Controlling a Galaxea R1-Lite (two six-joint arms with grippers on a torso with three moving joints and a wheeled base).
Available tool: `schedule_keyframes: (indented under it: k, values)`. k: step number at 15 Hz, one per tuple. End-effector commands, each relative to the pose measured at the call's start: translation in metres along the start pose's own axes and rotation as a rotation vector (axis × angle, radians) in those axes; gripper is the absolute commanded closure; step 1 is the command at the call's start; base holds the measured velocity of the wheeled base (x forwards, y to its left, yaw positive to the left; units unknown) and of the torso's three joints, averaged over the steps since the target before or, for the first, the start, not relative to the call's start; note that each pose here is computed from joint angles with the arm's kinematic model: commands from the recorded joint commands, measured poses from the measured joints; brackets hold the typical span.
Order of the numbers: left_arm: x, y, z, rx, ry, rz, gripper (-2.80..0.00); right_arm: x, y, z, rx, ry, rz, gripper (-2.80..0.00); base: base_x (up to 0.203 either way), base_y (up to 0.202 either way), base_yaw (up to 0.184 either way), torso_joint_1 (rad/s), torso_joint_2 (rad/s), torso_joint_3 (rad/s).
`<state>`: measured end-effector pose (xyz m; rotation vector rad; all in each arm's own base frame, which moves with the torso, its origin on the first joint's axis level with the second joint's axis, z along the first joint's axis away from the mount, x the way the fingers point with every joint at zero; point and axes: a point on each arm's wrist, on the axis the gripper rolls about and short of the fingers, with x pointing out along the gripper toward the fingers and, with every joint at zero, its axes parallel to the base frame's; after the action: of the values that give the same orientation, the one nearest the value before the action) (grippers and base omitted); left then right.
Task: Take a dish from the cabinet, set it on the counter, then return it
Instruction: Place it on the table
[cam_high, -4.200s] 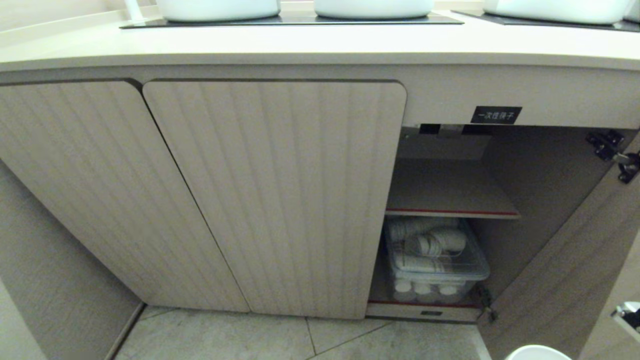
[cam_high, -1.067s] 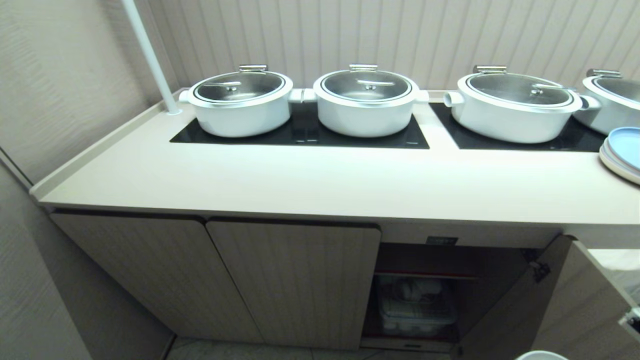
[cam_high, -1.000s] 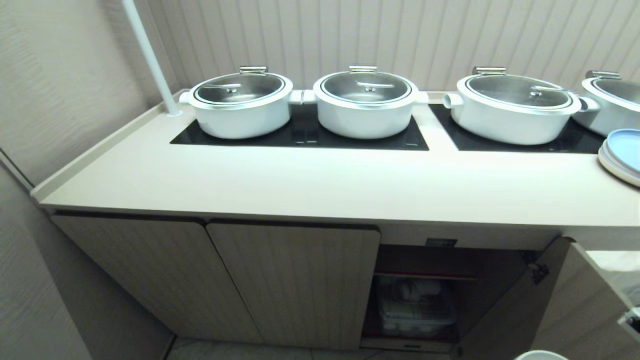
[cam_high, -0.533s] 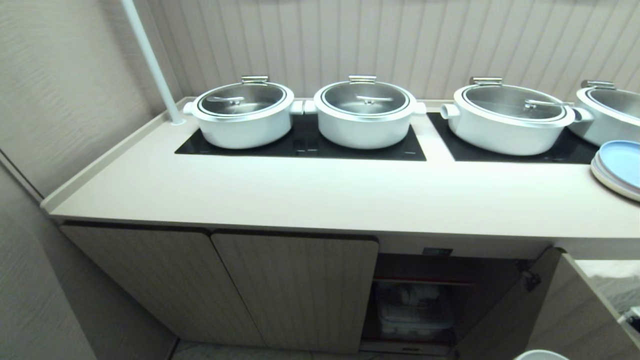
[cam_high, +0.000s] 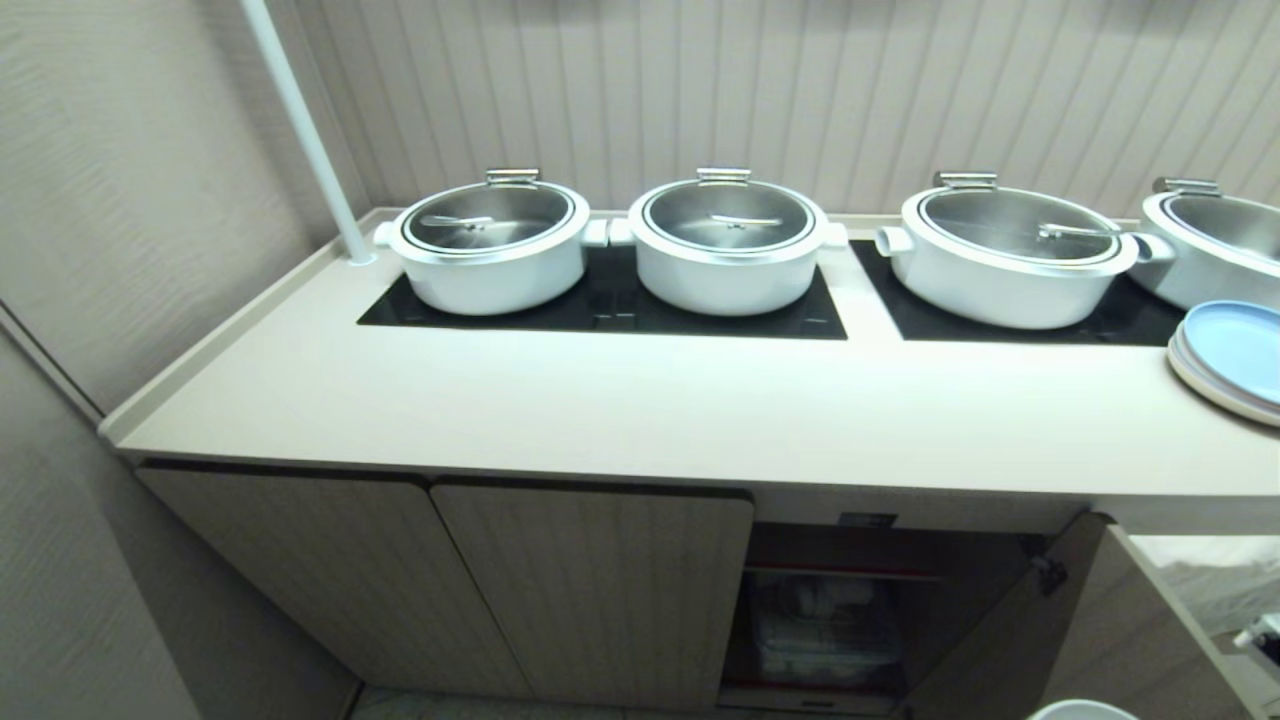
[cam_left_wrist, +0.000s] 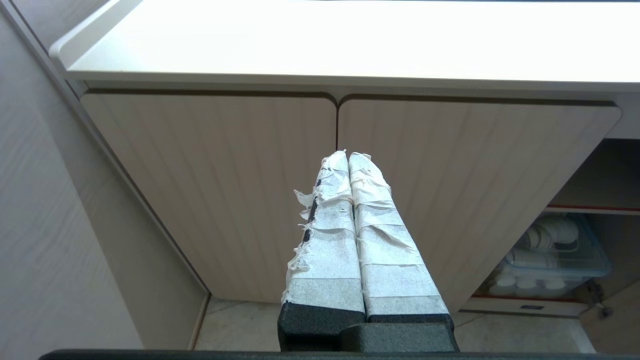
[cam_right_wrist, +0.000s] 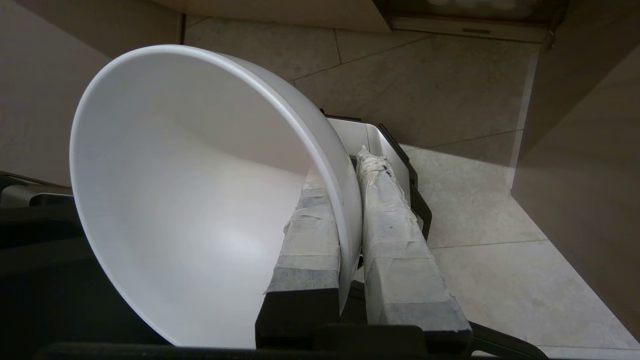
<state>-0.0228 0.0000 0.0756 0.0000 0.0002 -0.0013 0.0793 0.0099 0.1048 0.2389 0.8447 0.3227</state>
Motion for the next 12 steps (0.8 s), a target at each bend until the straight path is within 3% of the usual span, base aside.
schedule_keyframes:
  k: [1,12]
  values:
    - [0.0,0.0,0.0,0.0,0.0,0.0,0.0,0.0,0.0001,-0.0001,0.001,0.0,0.003,0.0,0.0,0.0,0.0,0.159,-0.32,-0.167]
    - [-0.0001,0.0,0.0001,0.0,-0.001,0.001,0.0,0.0008,0.0003,0.0041,-0.004,-0.001,0.003,0.0,0.0,0.0,0.0,0.103,-0.2,-0.104]
